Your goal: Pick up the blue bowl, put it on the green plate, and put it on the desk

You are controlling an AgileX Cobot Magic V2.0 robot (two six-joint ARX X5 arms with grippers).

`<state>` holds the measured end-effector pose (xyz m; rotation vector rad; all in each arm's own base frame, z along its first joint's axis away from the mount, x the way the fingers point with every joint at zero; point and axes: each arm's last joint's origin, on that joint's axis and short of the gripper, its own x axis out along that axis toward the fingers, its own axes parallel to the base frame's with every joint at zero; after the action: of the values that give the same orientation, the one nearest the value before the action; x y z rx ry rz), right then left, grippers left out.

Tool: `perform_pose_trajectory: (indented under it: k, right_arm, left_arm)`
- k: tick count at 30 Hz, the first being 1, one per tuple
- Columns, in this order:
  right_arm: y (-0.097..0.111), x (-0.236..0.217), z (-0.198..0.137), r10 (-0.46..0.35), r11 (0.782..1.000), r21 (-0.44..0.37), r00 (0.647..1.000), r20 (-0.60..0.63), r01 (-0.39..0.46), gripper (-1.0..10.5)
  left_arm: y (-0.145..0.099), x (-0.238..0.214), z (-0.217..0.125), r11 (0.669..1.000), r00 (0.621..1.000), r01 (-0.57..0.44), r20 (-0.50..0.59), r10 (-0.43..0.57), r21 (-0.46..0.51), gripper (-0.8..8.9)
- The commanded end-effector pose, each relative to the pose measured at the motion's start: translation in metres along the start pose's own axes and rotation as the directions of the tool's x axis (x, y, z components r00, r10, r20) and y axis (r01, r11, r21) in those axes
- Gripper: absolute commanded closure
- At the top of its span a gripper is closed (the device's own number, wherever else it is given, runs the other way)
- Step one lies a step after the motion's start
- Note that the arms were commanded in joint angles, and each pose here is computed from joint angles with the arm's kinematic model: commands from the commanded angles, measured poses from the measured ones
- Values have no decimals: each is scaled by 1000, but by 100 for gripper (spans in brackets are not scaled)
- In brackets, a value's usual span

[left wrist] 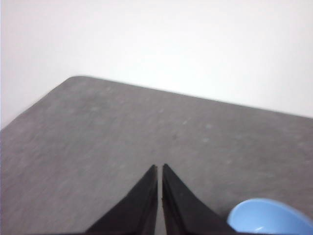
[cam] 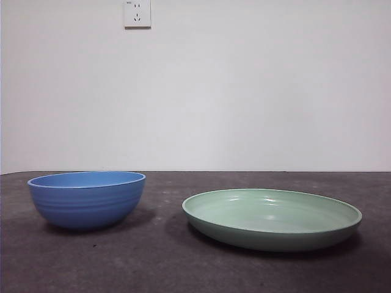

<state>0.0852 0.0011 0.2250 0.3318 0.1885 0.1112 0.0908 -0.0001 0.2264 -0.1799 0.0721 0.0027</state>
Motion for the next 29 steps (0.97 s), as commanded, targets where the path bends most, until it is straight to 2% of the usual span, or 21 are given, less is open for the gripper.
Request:
perform_pose_trajectory:
  k: [1, 6, 11, 15, 22, 26, 29]
  right_arm:
    - [10, -3, 20, 69, 997, 20, 997, -27, -68, 934]
    - [23, -2, 53, 149, 989, 38, 984, -96, -146, 934]
    - [35, 4, 83, 240, 970, 73, 947, -213, -230, 934]
    - [40, 11, 100, 255, 967, 72, 921, -295, -245, 934]
    - [45, 28, 115, 302, 951, 62, 869, -392, -302, 934]
    - [44, 39, 109, 342, 937, 100, 815, -468, -335, 934]
    - [42, 46, 100, 330, 941, 125, 770, -546, -315, 934]
  left_arm:
    - [-6, 1, 23, 999, 999, 48, -6, -48, -15, 798]
    - [-16, 5, 60, 989, 985, 146, -85, -147, -23, 798]
    - [-24, 13, 93, 977, 965, 212, -151, -215, -38, 798]
    - [-30, 26, 112, 962, 932, 269, -239, -273, -51, 797]
    - [-36, 54, 126, 922, 821, 368, -424, -384, -122, 794]
    - [-39, 68, 125, 888, 738, 417, -498, -456, -195, 794]
    - [-39, 76, 119, 870, 685, 432, -541, -487, -237, 794]
